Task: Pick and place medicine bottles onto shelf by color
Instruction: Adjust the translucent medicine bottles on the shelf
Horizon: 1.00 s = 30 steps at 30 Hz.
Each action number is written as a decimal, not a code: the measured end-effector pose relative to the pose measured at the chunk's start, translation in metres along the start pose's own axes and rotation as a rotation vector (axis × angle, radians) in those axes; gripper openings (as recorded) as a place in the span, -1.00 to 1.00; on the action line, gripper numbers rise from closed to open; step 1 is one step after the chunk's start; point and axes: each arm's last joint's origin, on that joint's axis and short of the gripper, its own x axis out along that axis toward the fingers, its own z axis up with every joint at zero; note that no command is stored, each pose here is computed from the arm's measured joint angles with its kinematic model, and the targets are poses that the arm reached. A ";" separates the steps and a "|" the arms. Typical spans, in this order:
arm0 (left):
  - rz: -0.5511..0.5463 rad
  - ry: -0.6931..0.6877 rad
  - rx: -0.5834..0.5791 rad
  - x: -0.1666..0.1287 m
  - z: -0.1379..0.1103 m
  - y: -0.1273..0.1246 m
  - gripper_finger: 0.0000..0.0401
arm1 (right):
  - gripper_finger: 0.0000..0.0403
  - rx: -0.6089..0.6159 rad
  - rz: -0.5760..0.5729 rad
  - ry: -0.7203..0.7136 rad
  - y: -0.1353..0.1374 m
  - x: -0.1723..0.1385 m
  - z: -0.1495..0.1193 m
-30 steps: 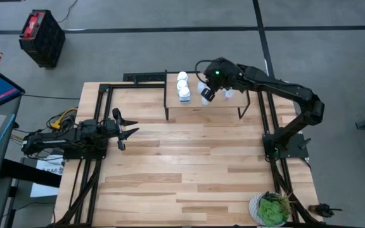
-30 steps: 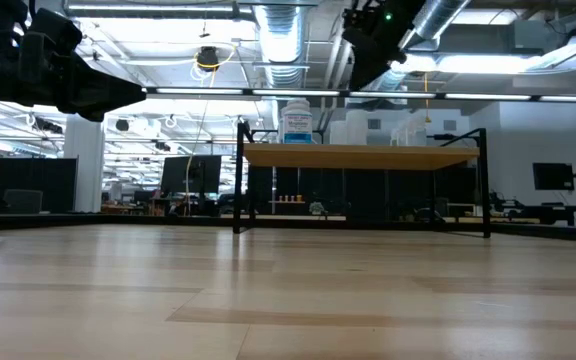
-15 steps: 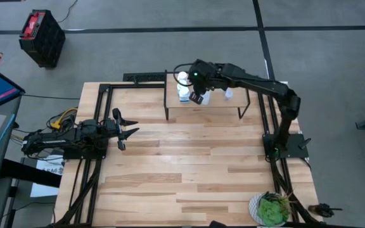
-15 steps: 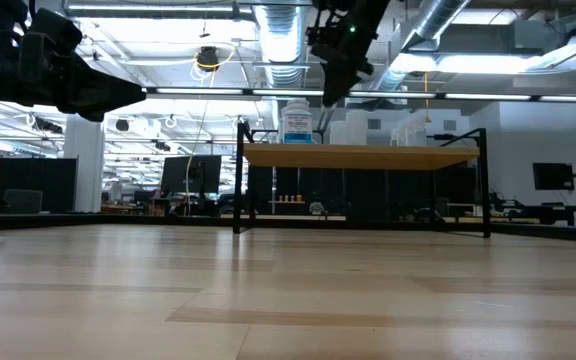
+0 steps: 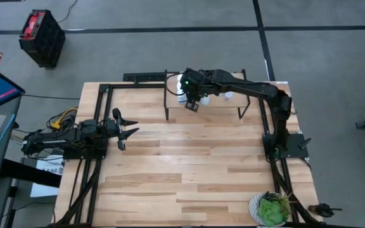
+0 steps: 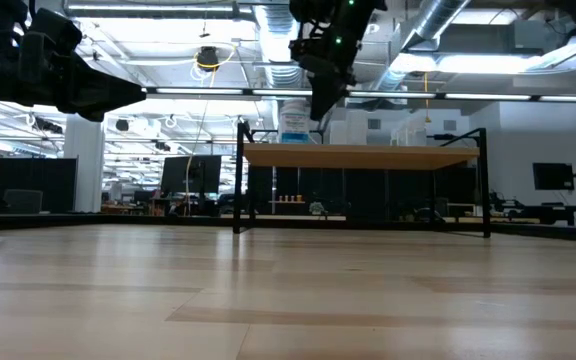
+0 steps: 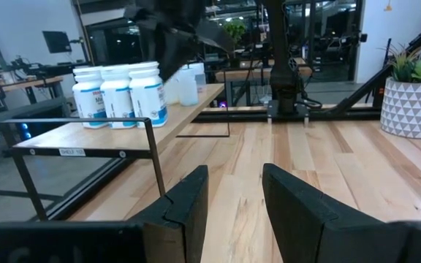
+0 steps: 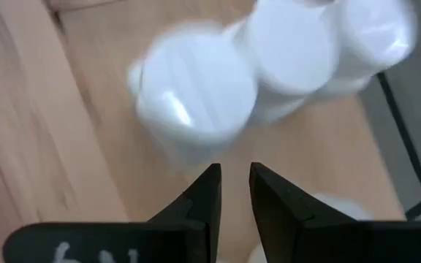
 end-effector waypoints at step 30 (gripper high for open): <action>0.001 -0.001 0.000 0.000 0.000 0.000 -0.40 | -0.52 0.072 -0.052 0.089 -0.034 0.017 -0.010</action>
